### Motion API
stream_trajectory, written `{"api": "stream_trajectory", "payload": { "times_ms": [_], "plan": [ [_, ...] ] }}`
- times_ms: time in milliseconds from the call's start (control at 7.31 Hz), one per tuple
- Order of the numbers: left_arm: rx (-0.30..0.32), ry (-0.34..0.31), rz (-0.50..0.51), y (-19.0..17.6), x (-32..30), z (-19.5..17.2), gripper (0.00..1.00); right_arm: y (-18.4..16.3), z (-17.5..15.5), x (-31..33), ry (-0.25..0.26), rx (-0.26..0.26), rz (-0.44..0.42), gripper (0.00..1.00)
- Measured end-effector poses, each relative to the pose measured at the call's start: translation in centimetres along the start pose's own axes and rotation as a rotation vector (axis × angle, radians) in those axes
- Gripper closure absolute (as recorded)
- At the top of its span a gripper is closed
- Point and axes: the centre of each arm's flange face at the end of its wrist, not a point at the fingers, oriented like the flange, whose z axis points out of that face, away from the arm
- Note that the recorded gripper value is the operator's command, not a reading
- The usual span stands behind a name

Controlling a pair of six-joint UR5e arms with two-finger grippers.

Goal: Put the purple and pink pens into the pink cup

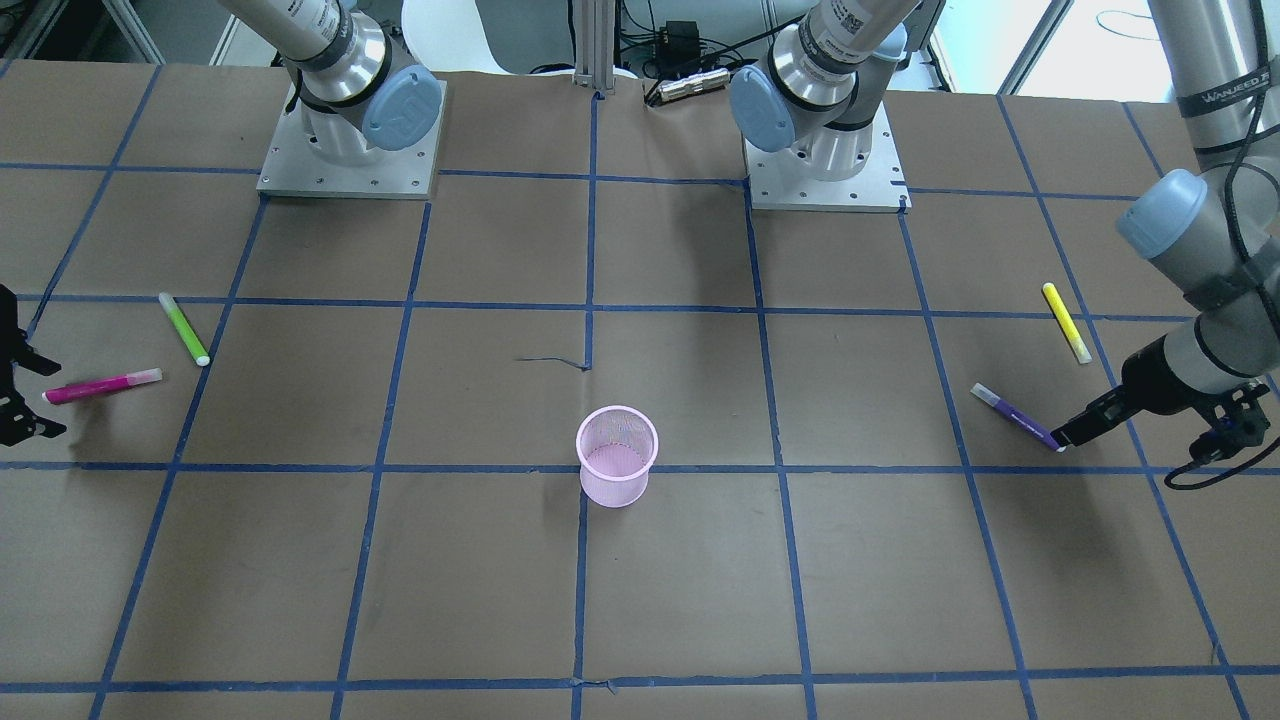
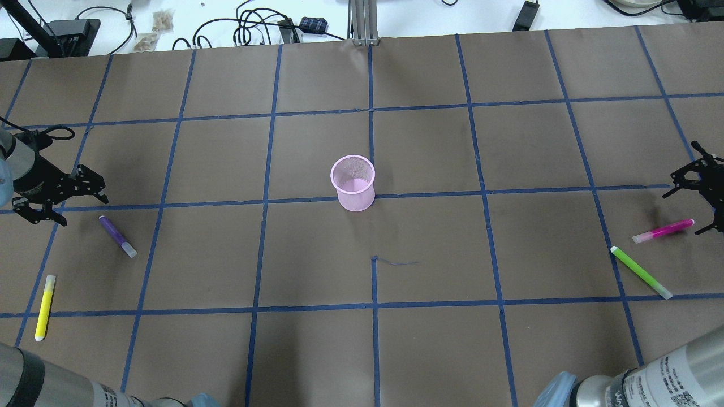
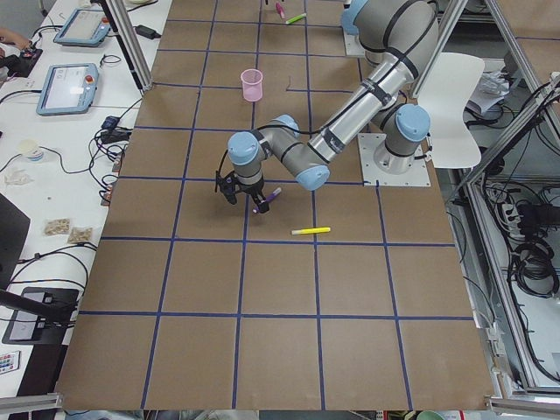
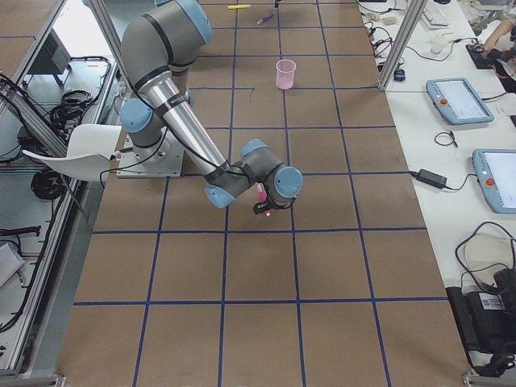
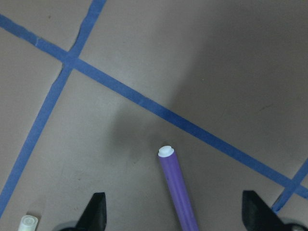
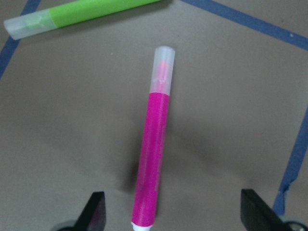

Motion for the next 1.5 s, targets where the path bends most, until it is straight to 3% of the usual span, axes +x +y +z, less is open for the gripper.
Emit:
{"api": "stream_trajectory", "payload": {
  "times_ms": [137, 410, 684, 957, 1094, 1231, 1504],
  "plan": [
    [-0.011, 0.002, -0.004, -0.2, 0.0, 0.9, 0.02, 0.1, 0.2, 0.0, 0.000, -0.002, 0.001, 0.44],
    [-0.038, 0.005, -0.006, -0.6, -0.1, 2.7, 0.16, 0.2, 0.2, 0.0, 0.001, -0.003, 0.001, 0.49],
    [-0.050, 0.005, -0.006, -0.7, -0.1, 3.6, 0.18, 0.3, 0.2, -0.1, 0.001, -0.003, 0.005, 0.76],
    [-0.060, 0.006, -0.005, -0.8, -0.1, 4.2, 0.43, 0.3, 0.1, -0.3, 0.001, -0.004, 0.012, 0.85],
    [-0.063, 0.006, -0.006, -0.9, -0.1, 4.4, 0.74, 0.4, -0.1, -0.4, 0.002, -0.006, 0.021, 0.88],
    [-0.063, 0.007, -0.008, -0.9, -0.1, 4.5, 1.00, 0.4, -0.5, -0.4, 0.008, -0.008, 0.043, 0.89],
    [-0.056, 0.011, -0.014, -1.1, -0.1, 4.3, 1.00, -0.7, -3.2, 0.0, 0.056, -0.031, 0.158, 0.88]
  ]
}}
